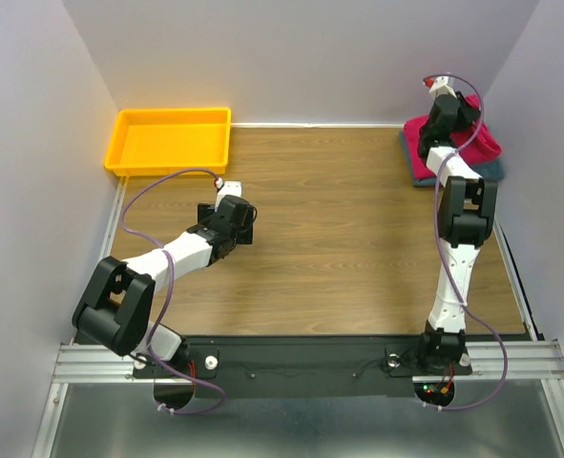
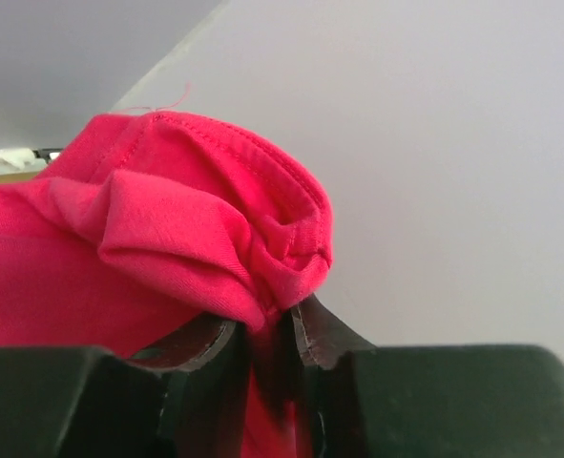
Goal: Fold and stack the t-shirts
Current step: Neatly place the folded tshirt to the corner
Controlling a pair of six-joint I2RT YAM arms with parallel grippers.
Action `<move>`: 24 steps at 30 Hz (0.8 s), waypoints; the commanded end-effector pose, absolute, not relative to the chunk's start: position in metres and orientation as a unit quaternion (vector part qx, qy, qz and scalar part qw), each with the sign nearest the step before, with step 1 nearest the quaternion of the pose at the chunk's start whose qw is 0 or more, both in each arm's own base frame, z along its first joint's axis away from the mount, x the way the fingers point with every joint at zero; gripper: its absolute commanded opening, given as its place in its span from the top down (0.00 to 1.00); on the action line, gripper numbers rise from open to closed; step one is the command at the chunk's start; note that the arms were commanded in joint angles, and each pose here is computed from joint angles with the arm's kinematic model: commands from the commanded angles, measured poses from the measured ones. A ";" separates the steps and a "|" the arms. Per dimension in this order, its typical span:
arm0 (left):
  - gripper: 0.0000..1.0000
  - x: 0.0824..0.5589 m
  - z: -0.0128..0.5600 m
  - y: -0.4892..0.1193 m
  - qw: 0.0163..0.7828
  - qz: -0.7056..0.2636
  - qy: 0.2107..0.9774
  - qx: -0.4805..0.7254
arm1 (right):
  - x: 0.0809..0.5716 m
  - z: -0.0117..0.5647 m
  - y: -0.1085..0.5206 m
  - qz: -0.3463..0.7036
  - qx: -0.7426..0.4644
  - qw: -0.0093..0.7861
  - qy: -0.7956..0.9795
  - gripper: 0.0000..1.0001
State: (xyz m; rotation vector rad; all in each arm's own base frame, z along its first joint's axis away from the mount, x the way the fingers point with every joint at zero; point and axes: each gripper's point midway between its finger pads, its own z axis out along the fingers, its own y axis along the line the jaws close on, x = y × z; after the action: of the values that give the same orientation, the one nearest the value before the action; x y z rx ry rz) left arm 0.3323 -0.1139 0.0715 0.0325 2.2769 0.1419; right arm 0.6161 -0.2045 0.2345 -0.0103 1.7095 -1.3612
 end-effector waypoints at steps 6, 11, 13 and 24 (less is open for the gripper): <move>0.01 0.344 0.092 -0.116 0.443 0.059 0.895 0.005 | 0.618 0.255 -0.215 -0.544 0.045 0.502 0.671 0.29; 0.01 0.345 0.103 -0.117 0.458 0.049 0.887 -0.004 | 0.601 0.291 -0.217 -0.540 0.091 0.519 0.656 0.18; 0.01 0.344 0.106 -0.116 0.463 0.046 0.885 -0.007 | 0.595 0.302 -0.215 -0.528 0.106 0.527 0.658 0.15; 0.01 0.317 0.212 -0.095 0.572 -0.012 0.818 -0.061 | 0.473 0.422 -0.184 -0.392 0.223 0.627 0.634 0.00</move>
State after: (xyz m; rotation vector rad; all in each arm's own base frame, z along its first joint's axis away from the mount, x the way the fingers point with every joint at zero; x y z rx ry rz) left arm 0.3306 -0.1087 0.1655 -0.0721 2.0308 0.0036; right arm 0.5398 -0.1956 0.3279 0.3061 1.6717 -1.0905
